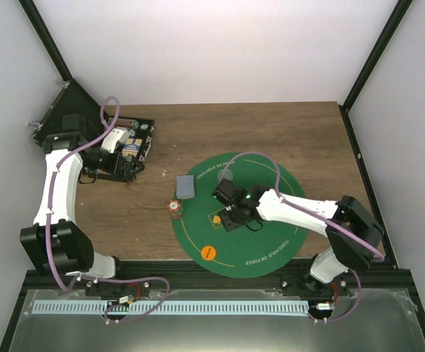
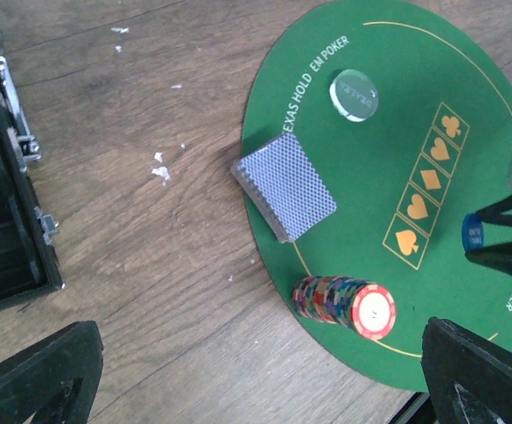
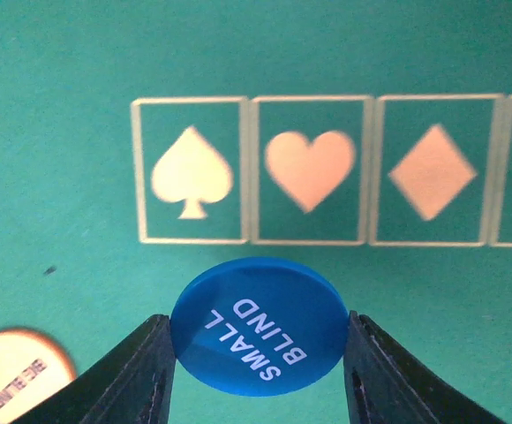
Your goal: Distribute texas hold em gaming equipment
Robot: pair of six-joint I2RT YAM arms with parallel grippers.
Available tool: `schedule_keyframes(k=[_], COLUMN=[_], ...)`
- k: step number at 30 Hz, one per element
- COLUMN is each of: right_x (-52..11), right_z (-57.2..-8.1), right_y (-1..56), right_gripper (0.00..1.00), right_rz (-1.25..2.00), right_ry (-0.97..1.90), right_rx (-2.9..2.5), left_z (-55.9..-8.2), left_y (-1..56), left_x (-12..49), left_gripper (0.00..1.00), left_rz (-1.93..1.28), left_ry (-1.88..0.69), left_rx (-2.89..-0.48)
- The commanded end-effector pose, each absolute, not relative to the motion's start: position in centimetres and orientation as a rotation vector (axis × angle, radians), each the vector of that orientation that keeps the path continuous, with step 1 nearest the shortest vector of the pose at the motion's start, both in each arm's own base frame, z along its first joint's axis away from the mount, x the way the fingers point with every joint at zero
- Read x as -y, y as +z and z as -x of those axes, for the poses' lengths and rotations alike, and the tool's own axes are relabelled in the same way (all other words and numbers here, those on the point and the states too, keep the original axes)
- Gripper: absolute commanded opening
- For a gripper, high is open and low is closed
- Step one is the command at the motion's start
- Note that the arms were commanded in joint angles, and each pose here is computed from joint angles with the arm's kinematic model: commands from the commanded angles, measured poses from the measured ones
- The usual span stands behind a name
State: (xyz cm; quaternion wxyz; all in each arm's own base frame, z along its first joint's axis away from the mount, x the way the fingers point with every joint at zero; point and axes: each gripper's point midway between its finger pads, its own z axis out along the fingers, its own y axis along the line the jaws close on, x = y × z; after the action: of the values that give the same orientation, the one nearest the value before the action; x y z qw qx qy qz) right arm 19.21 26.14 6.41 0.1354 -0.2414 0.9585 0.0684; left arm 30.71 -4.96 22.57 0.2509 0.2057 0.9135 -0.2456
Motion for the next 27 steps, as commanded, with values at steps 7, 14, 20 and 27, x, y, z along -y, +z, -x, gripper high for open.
schedule_keyframes(k=[7, 14, 20, 27], right_x=[-22.7, -20.6, -19.3, -16.9], right_z=[-24.2, -26.5, -27.0, -28.5], right_y=[7.6, 8.3, 8.0, 8.3], right_gripper=[0.38, 0.38, 0.38, 0.38], right_rz=[0.508, 0.398, 0.367, 0.3], right_ry=[0.208, 0.254, 0.247, 0.229], right_rx=[-2.731, -2.703, -2.708, -2.698], left_z=[-30.2, -27.5, -22.9, -15.9], left_y=[25.6, 26.0, 24.9, 20.9], left_x=[10.1, 14.6, 19.2, 23.7], left_gripper=[0.99, 0.97, 0.93, 0.88], left_rz=[-0.794, -1.022, -1.313, -1.762], left_ry=[-0.736, -0.807, -0.908, -0.911], left_rx=[-2.394, -2.367, -2.329, -2.273])
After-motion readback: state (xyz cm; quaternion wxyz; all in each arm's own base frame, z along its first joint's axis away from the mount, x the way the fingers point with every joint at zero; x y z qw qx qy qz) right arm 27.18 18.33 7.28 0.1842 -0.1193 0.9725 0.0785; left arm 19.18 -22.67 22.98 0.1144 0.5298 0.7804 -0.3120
